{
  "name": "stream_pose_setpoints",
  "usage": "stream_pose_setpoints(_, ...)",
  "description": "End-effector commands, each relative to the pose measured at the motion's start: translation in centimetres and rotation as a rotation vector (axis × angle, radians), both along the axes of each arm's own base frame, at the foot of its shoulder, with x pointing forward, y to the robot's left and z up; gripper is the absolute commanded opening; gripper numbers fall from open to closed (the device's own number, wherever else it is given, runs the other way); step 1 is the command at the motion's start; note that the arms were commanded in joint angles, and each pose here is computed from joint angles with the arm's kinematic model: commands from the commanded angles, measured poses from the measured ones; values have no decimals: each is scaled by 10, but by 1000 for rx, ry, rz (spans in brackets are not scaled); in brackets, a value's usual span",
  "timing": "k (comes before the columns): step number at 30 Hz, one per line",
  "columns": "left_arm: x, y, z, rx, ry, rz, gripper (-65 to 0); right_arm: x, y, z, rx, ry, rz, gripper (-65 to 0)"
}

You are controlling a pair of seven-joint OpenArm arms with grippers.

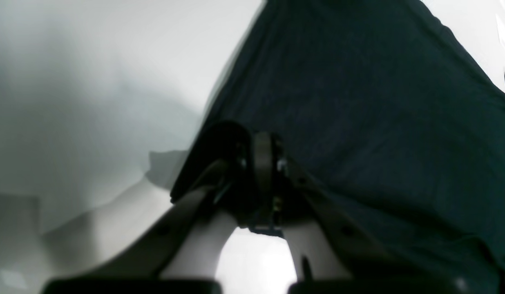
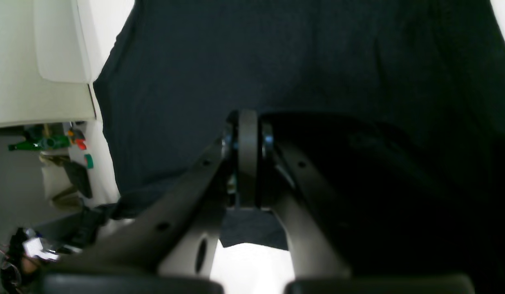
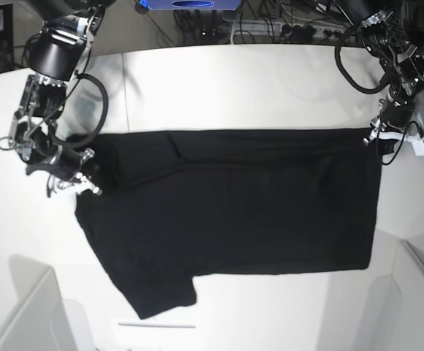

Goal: Fold the T-shirt properly
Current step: 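Lift and pull the gripped shirt edge toward the robot with both grippers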

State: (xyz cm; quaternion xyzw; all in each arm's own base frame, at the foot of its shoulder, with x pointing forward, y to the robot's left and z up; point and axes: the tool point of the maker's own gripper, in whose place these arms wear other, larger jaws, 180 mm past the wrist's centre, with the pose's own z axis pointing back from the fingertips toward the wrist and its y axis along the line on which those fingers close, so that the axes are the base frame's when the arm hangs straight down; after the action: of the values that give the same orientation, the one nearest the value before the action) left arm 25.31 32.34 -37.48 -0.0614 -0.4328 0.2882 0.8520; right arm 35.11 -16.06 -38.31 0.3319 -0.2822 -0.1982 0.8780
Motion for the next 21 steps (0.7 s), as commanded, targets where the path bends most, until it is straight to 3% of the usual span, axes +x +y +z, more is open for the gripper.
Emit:
stream_pose_setpoints(1, 8, 5, 16, 27, -47, -5, -650, 15, 0, 18, -6, -60, 15, -650)
stream_pose_setpoints(6, 9, -2, 13, 40, -26, -51, -650, 25, 6, 24, -17, -100, 14, -650)
stream_pose_setpoints(21, 20, -1, 19, 40, -50, -46, -650, 35, 4, 29, -12, -112, 6, -650)
